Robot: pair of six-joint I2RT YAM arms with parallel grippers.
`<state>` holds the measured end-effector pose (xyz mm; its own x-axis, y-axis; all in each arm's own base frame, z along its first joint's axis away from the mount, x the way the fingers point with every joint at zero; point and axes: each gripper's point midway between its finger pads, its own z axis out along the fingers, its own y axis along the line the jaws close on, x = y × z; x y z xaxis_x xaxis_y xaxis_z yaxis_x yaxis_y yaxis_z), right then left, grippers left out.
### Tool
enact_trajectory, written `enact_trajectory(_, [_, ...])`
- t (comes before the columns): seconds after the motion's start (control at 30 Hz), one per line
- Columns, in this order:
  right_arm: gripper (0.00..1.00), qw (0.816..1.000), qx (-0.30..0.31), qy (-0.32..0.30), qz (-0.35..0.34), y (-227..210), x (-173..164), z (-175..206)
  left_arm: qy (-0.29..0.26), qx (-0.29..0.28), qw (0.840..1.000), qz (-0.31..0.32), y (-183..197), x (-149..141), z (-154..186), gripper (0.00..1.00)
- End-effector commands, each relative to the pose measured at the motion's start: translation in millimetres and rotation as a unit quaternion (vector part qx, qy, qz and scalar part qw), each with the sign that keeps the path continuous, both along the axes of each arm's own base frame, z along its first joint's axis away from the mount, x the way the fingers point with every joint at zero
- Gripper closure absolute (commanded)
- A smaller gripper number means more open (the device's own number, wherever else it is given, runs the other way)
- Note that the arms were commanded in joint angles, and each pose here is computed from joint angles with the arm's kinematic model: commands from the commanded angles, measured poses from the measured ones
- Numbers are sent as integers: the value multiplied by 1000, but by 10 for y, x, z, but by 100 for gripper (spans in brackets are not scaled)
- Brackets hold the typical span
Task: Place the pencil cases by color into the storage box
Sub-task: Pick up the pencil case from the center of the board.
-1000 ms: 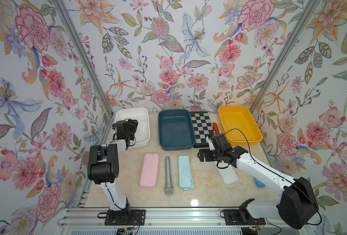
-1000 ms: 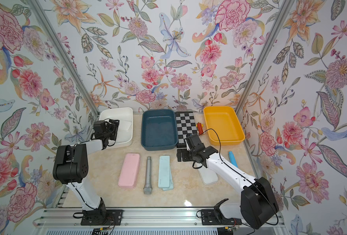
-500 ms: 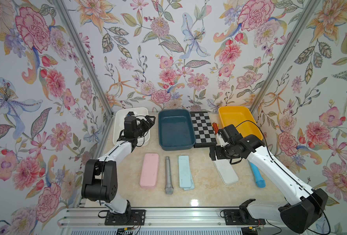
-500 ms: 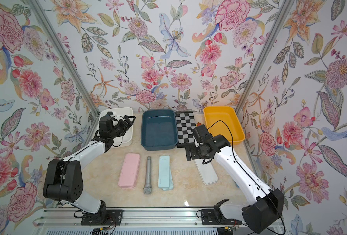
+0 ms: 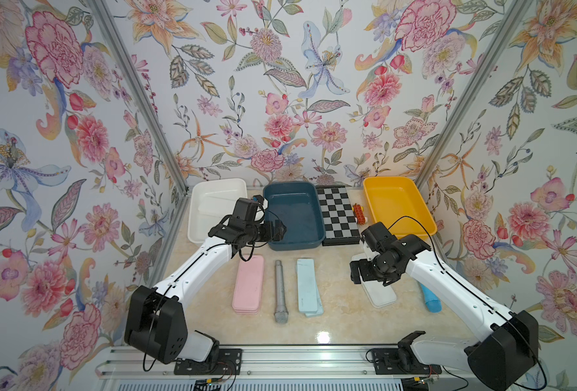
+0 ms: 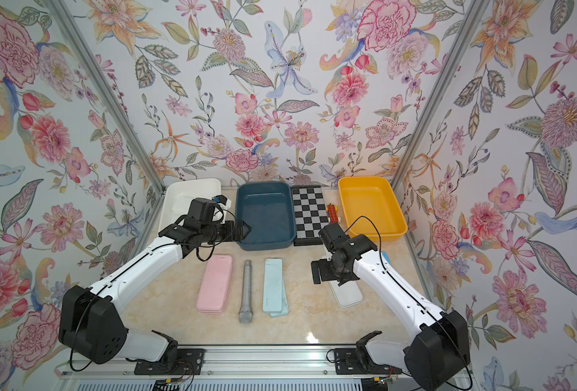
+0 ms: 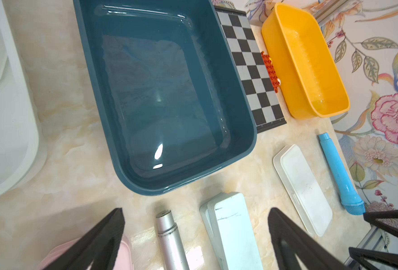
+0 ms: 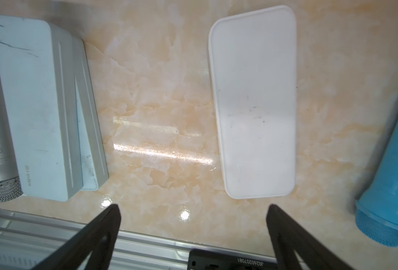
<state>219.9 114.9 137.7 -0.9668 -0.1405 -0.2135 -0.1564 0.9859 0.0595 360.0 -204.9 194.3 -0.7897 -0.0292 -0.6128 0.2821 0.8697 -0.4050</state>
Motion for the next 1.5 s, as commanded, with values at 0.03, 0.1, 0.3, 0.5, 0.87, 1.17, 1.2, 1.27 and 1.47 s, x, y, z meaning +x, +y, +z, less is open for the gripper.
enact_trajectory(0.03, [0, 999, -28, 17, -15, -151, 12, -124, 20, 41, 997, -61, -150, -267, -171, 2])
enact_trajectory(0.1, [0, 999, -36, 27, -14, -202, 6, -152, 23, 41, 996, -80, -255, -306, -196, 2])
enact_trajectory(0.3, [0, 997, -29, 76, -2, -239, -32, -251, 18, 35, 993, -110, -446, -317, -154, 2])
enact_trajectory(0.5, [0, 994, -36, 108, 1, -250, 78, -276, 18, 25, 988, -151, -613, -348, -145, 2])
enact_trajectory(0.87, [0, 992, -54, 109, 35, -242, 504, -417, 37, 13, 984, -174, -776, -268, -239, 2])
enact_trajectory(1.17, [0, 993, -51, 92, 60, -361, 714, -591, 31, 13, 982, -188, -802, -228, -245, 2])
enact_trajectory(1.2, [0, 993, -51, 92, 61, -373, 725, -607, 33, 12, 981, -189, -796, -228, -254, 2])
enact_trajectory(1.27, [0, 992, -51, 99, 59, -415, 721, -647, 35, 12, 981, -189, -786, -227, -267, 2])
enact_trajectory(1.47, [0, 991, -40, 113, 52, -450, 729, -787, 41, 8, 981, -188, -783, -228, -289, 2])
